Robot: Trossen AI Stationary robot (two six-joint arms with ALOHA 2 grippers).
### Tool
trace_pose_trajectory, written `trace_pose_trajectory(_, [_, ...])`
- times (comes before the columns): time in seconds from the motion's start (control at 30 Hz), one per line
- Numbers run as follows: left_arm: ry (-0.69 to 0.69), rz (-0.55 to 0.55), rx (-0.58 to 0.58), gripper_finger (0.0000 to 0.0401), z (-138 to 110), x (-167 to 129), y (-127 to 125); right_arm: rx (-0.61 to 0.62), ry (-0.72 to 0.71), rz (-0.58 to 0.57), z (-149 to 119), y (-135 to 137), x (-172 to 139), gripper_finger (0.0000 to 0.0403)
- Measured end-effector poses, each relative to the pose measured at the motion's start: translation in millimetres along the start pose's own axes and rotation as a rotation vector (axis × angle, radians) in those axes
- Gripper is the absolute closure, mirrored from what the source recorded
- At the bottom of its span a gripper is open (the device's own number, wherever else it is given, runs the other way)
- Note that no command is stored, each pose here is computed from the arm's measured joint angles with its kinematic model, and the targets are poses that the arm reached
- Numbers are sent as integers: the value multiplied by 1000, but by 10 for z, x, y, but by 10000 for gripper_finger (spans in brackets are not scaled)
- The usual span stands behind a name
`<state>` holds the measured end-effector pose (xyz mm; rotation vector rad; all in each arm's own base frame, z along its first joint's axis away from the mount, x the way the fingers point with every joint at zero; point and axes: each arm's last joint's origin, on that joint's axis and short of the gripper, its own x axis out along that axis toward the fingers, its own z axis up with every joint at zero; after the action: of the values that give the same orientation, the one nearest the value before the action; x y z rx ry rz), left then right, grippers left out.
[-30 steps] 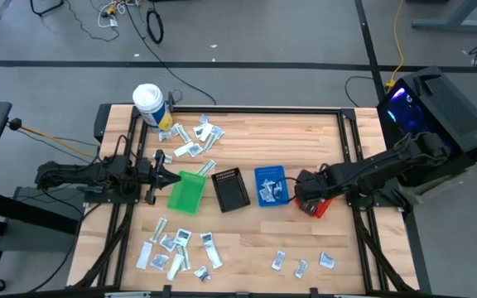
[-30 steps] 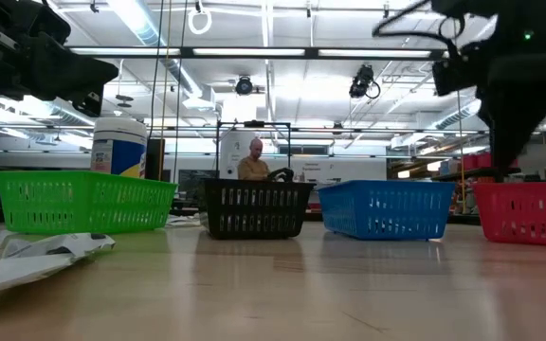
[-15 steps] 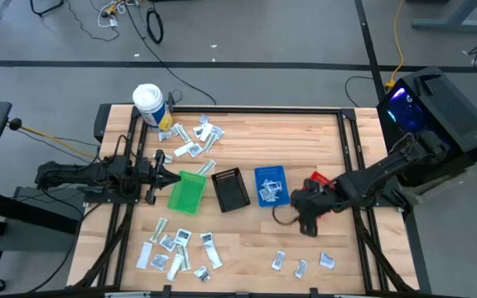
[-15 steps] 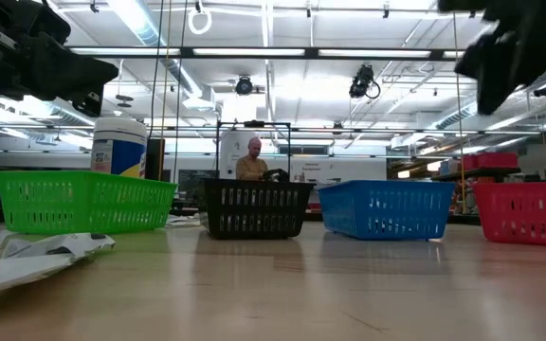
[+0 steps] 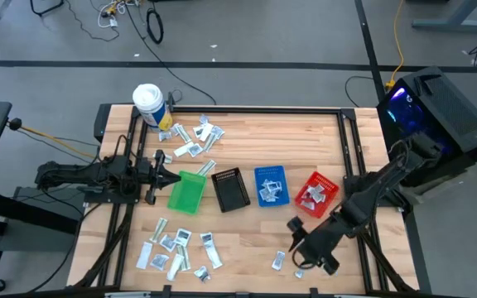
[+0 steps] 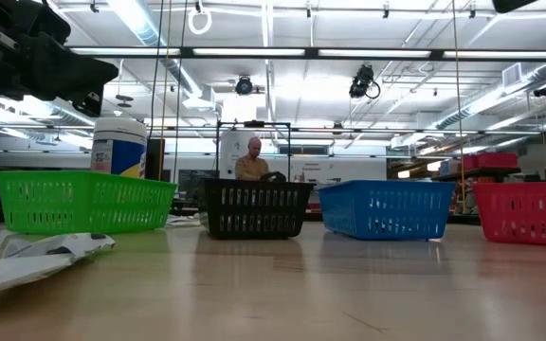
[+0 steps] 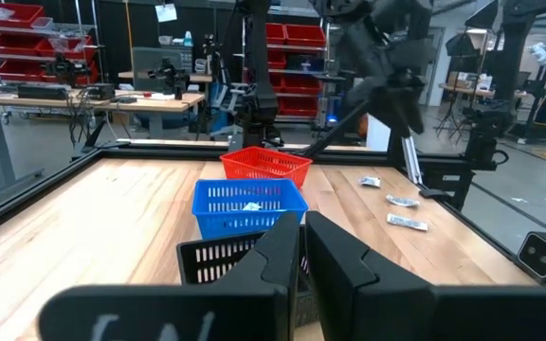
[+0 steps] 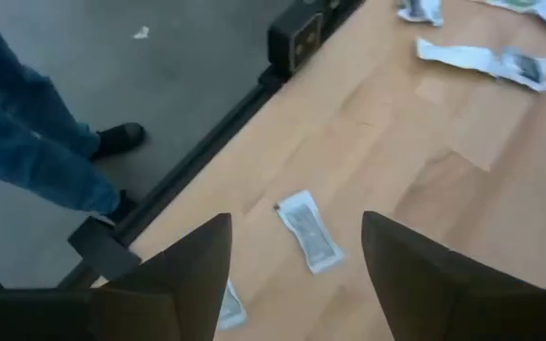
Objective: Pick & Place First Aid Supplies
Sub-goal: Put the ointment pack into the red basket
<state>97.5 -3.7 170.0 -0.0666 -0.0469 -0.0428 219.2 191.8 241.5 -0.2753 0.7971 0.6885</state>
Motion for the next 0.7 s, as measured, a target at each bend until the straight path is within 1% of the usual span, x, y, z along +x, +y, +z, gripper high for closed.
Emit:
trace_pose_trajectory(0.13, [0, 0, 0, 369, 1, 0, 0, -24, 9, 23, -7, 84, 166, 165])
trace_pose_trajectory(0.23, [0, 0, 0, 369, 0, 0, 0, -49, 32, 83, -36, 158, 305, 165])
trace_pose_trajectory(0.4, [0, 0, 0, 369, 0, 0, 0, -135, 104, 159, -133, 281, 496, 165])
trace_pose_trajectory(0.6, [0, 0, 0, 369, 0, 0, 0, -187, 160, 171, -228, 324, 695, 165])
trace_pose_trajectory(0.7, [0, 0, 0, 369, 0, 0, 0, -194, 174, 172, -258, 325, 768, 165])
